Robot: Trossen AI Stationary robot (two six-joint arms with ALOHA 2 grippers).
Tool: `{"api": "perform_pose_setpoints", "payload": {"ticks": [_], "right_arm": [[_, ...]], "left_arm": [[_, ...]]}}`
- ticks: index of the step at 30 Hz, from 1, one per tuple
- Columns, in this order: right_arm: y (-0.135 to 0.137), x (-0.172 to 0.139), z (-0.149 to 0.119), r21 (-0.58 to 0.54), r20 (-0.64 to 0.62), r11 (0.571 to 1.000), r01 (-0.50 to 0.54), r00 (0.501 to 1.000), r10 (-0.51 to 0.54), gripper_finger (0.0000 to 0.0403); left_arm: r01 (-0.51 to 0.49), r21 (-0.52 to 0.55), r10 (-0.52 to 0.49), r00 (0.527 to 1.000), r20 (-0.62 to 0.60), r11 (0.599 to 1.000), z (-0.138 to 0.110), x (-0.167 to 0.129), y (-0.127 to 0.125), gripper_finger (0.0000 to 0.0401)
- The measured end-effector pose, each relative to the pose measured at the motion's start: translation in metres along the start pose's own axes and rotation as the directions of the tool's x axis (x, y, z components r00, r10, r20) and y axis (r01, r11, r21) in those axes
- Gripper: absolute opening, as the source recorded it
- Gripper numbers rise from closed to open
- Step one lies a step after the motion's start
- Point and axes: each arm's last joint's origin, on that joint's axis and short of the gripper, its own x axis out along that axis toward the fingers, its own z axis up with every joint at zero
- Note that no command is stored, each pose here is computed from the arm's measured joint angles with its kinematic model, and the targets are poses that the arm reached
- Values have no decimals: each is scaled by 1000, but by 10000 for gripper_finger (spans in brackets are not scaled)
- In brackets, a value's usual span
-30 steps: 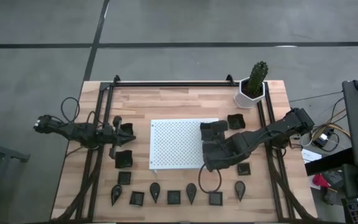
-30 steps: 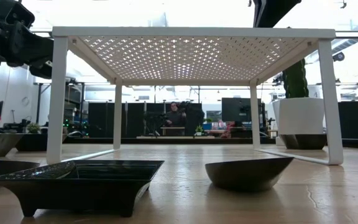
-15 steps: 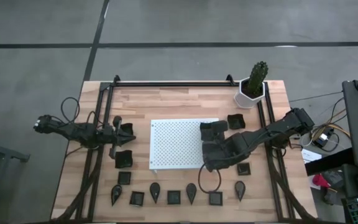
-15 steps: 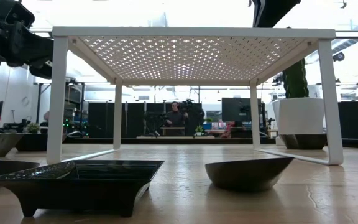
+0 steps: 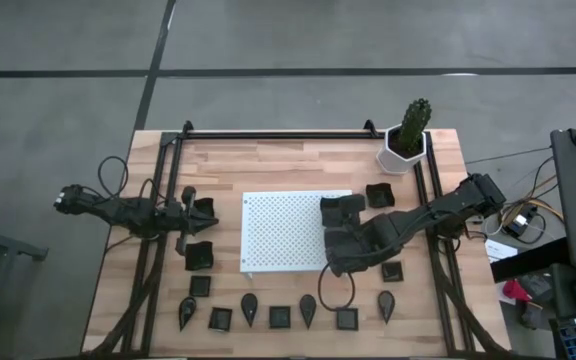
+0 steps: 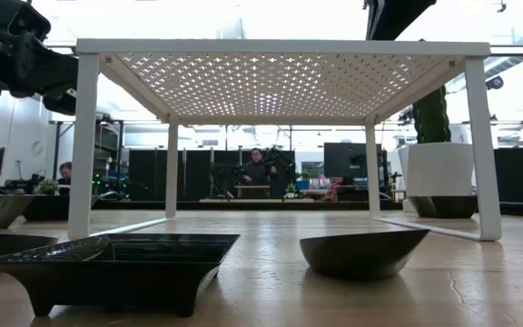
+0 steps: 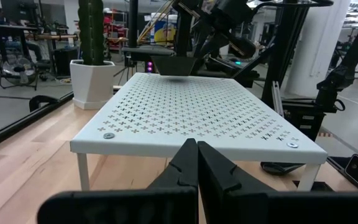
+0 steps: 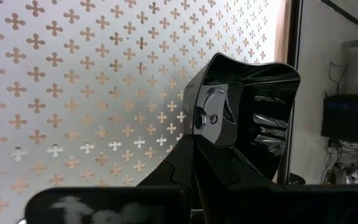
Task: Pick & Place Mini shaped plates
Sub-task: Put the distorted square plate on the shelf, then stack the distorted square plate on the other distorted square plate on the shelf
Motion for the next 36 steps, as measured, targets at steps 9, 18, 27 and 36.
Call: {"api": "perform_pose_setpoints", "payload": {"ticks": [9,18,27,36], "right_arm": [[0,0,0,5,2,1000,0,1000,0,49],[-2,-4,2,-5,22,1000,6,1000,-6,95],[-3,-19,3,9,46,1000,-4,999,4,93],[1,-28,-7,57,-8,998,9,1000,-8,95]], "left_arm": [[0,0,0,1000,0,1000,0,0,0,0],[1,0,-1,1000,0,1000,0,0,0,0],[0,0,0,1000,0,1000,0,0,0,0],[0,0,0,1000,0,1000,0,0,0,0]]}}
